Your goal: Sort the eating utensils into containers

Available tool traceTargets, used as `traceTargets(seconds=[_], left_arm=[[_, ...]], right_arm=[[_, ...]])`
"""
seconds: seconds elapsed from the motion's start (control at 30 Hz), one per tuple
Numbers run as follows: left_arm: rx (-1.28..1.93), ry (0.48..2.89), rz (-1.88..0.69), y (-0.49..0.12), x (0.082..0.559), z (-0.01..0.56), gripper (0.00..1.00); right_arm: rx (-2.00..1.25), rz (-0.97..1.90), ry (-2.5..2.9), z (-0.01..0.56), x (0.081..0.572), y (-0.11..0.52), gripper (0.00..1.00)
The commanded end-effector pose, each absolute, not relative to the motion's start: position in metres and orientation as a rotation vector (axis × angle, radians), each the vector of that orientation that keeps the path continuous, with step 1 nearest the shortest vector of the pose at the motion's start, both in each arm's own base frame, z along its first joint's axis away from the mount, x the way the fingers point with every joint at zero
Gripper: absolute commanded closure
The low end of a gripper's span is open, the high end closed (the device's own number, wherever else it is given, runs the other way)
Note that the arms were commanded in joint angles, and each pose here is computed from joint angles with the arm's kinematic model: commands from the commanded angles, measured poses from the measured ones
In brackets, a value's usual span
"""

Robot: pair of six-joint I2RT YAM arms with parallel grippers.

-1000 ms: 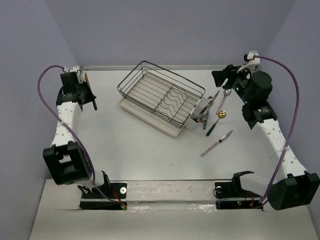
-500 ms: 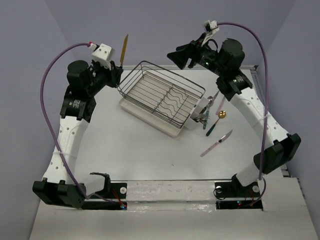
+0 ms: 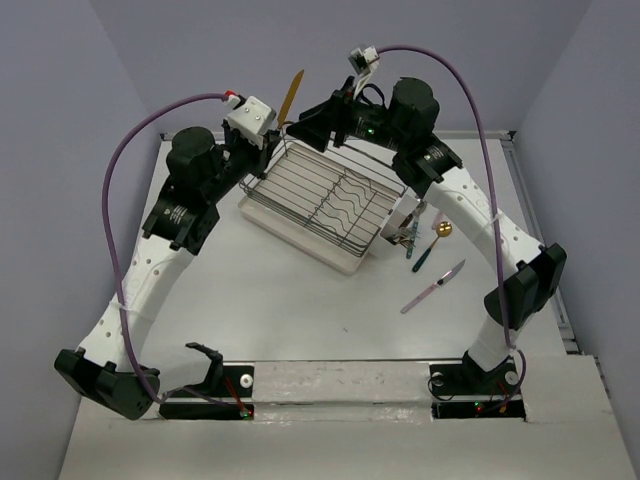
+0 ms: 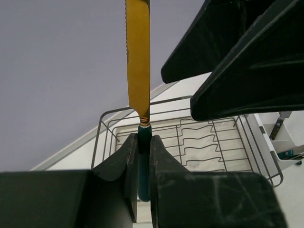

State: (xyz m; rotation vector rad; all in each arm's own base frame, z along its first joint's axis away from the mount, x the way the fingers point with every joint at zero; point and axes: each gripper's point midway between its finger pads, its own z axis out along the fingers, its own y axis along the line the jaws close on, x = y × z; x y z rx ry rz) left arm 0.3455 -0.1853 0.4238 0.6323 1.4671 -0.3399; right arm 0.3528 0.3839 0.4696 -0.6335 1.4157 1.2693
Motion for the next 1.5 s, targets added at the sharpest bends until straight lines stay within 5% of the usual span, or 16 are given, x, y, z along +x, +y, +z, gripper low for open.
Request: traceTargets(seconds=[0.0, 0.37, 0.47, 0.5, 0.67, 0.87, 0.9, 0.93, 0.97, 1.27, 1.47], left_arm=[[0.578, 1.349, -0.304, -0.185, 0.348, 0.454, 1.0], [0.595, 1.356, -0.301, -0.191, 0.346, 0.442, 1.0], [0.597, 1.355, -0.298, -0.191, 0.346, 0.442, 1.0], [0.6, 1.359, -0.297, -0.191, 0.347, 0.44, 1.0], [0.599, 1.369, -0.291, -0.191, 0.348, 0.435, 1.0], [0.594, 1.397, -0.288, -0.188, 0.347, 0.423, 1.0], [0.606, 1.404, -0.292, -0.189, 0.345, 0.419, 0.71], [0.617, 1.406, -0.292, -0.19, 0.344, 0.416, 0.21], [0.618, 1.406, -0.293, -0.189, 0.342, 0.416, 0.01], [0.545, 1.478, -0.206, -0.166, 0.341, 0.384, 0.01], [0.515, 1.517, -0.187, -0.157, 0.337, 0.36, 0.01]], right_arm=[[-0.565, 1.336, 1.399, 0.485, 0.351, 0.39, 0.29], [-0.504, 1.412, 1.423, 0.476, 0.368, 0.41, 0.35], [-0.503, 1.43, 1.436, 0.47, 0.368, 0.417, 0.47], [-0.5, 1.431, 1.439, 0.469, 0.369, 0.418, 0.6], [-0.49, 1.427, 1.427, 0.47, 0.374, 0.42, 0.92], [-0.501, 1.399, 1.408, 0.471, 0.374, 0.417, 1.0], [-0.496, 1.385, 1.409, 0.47, 0.373, 0.414, 1.0], [-0.503, 1.368, 1.403, 0.47, 0.373, 0.412, 1.0], [-0.494, 1.346, 1.404, 0.469, 0.378, 0.405, 1.0], [-0.281, 0.803, 1.45, 0.461, 0.419, 0.25, 1.0], [-0.118, 0.397, 1.703, 0.383, 0.427, 0.168, 1.0]])
